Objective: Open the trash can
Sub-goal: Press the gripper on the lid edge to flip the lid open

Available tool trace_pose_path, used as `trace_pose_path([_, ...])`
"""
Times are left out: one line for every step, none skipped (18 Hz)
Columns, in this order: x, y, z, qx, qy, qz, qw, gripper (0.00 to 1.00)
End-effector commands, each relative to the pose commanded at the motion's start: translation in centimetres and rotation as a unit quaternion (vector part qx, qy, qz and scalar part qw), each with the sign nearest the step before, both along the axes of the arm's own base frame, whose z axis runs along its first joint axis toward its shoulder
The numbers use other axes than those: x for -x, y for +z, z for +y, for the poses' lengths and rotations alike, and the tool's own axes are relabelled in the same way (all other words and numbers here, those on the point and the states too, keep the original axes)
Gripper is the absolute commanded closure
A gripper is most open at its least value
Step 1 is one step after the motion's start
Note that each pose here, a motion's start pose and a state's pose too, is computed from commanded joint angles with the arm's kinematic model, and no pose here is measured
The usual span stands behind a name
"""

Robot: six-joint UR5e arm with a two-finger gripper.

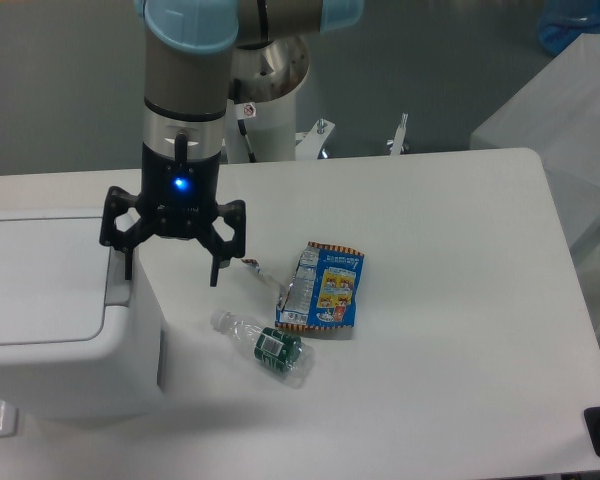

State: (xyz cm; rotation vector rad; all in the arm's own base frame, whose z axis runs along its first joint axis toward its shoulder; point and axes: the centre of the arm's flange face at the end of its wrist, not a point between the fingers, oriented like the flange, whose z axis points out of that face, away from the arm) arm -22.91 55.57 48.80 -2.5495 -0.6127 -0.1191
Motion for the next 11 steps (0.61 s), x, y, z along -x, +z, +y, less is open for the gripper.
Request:
trace_pose_path([-0.01, -0.08, -0.01, 0.001, 0.000, 0.000, 1.0000, 0.00])
trace_pose_path([0.02, -0.17, 0.03, 0.001, 0.000, -0.001, 1.0000, 0.00])
trace_pose_path([0.02, -0.17, 0.03, 0.001, 0.000, -0.001, 1.0000, 0.00])
trace_pose_path([0.02, -0.17, 0.03, 0.001, 0.000, -0.001, 1.0000, 0.00])
trace_pose_path([0.02, -0.17, 0.03, 0.001, 0.000, -0.001, 1.0000, 0.00])
trace_pose_path([0.02, -0.17, 0.03, 0.001, 0.000, -0.001, 1.0000, 0.00])
trace_pose_path([0.01, -0.25, 0.02, 0.002, 0.000, -0.001, 1.0000, 0.00])
trace_pose_path([0.01, -0.25, 0.02, 0.002, 0.000, -0.001, 1.0000, 0.00])
trace_pose_path([0.00, -0.33, 0.00, 0.002, 0.000, -0.002, 1.0000, 0.00])
trace_pose_path([-0.02, -0.49, -0.02, 0.004, -0.001, -0.002, 1.0000, 0.00])
trace_pose_path([-0.03, -0.57, -0.03, 0.004, -0.001, -0.003, 1.0000, 0.00])
